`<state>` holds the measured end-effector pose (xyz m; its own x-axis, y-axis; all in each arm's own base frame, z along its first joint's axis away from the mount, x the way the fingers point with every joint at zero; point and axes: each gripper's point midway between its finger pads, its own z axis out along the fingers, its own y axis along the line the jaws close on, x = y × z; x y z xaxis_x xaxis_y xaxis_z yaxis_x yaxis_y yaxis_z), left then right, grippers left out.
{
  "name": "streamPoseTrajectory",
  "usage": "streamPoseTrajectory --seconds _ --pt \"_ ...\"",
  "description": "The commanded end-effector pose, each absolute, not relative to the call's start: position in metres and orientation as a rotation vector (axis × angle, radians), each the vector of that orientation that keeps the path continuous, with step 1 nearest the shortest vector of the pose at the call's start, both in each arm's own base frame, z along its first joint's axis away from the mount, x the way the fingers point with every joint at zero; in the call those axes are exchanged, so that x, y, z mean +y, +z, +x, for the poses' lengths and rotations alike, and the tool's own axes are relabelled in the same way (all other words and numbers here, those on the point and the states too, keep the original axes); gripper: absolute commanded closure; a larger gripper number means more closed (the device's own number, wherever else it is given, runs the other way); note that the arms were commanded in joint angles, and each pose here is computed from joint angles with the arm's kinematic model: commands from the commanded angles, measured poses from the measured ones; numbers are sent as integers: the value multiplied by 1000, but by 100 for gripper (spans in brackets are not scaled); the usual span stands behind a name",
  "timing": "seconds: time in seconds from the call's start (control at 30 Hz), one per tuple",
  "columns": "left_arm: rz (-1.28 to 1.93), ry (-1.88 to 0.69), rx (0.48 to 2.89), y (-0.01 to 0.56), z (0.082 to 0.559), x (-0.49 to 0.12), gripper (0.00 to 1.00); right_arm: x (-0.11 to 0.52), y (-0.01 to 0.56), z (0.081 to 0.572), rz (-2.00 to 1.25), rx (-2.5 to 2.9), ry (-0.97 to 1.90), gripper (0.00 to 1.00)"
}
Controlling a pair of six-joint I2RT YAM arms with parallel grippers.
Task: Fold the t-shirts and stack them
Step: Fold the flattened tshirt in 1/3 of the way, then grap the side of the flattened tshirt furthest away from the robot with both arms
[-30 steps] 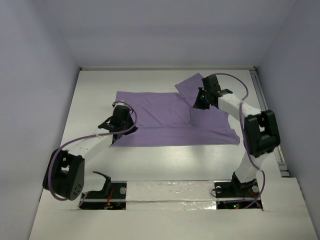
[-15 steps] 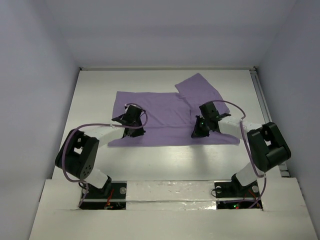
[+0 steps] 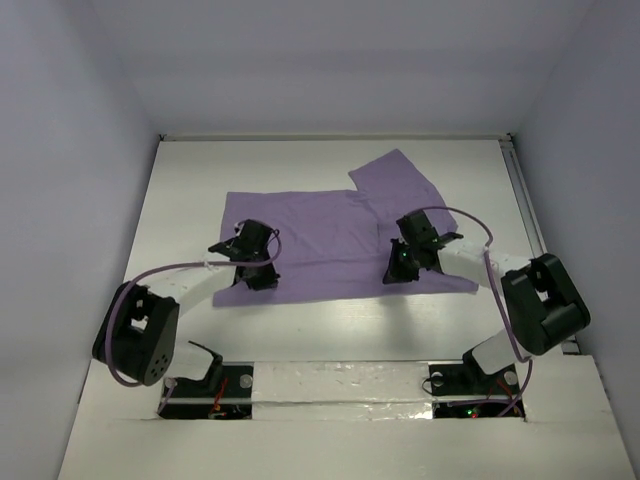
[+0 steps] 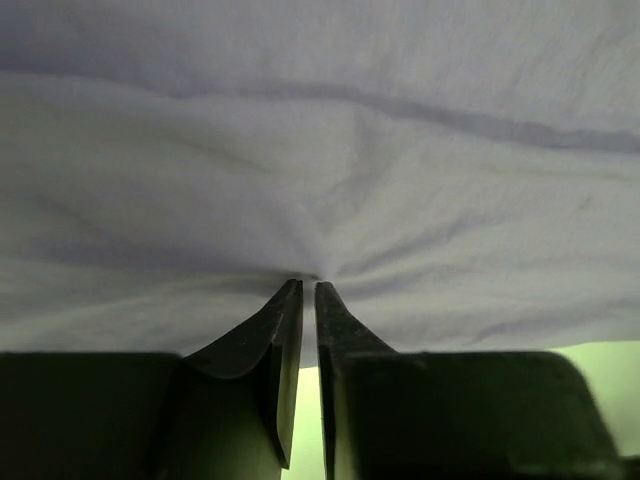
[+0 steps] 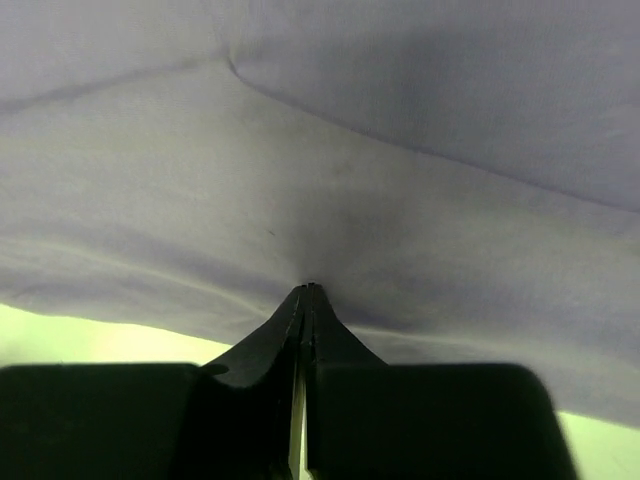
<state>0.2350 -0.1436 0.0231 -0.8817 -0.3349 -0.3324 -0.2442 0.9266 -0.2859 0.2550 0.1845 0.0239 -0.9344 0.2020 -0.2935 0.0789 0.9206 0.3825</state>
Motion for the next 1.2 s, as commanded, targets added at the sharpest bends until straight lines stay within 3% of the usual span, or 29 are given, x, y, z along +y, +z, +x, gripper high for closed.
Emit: streamPoseTrajectory --seconds 0.0,0.07,0.1,0.13,0.2,0.23,0.27,0.3,0.33,0.5,0.6,0.67,1.17 --pt "-451 -311 2563 70 284 -133 85 199 64 288 134 2680 531 90" --pt "-447 -329 2415 122 335 -134 81 202 80 306 111 2633 510 82" --pt "-472 -277 2396 124 355 -119 74 204 88 313 103 2617 505 72" --pt "-481 -301 2311 154 384 -115 73 208 106 329 90 2568 521 68" --pt "-543 -235 2288 150 418 -83 69 210 112 341 79 2550 529 63" --pt "-558 -220 2267 153 433 -72 68 209 115 347 76 2536 534 65" --pt "-575 -199 2264 150 457 -64 69 213 122 351 69 2517 556 75" --pt "-592 -154 2264 144 468 -52 77 215 125 352 62 2508 569 88" --pt "-608 -110 2264 139 479 -34 100 217 128 354 57 2491 585 100" --pt "-650 -23 2321 101 518 -9 100 218 132 351 31 2483 603 100" --pt "-637 12 2313 95 521 0 70 217 127 344 21 2497 610 100" --pt "-624 4 2309 89 522 -1 63 219 124 340 17 2505 634 100" --pt "-630 39 2359 45 535 5 60 221 101 321 30 2564 688 100"
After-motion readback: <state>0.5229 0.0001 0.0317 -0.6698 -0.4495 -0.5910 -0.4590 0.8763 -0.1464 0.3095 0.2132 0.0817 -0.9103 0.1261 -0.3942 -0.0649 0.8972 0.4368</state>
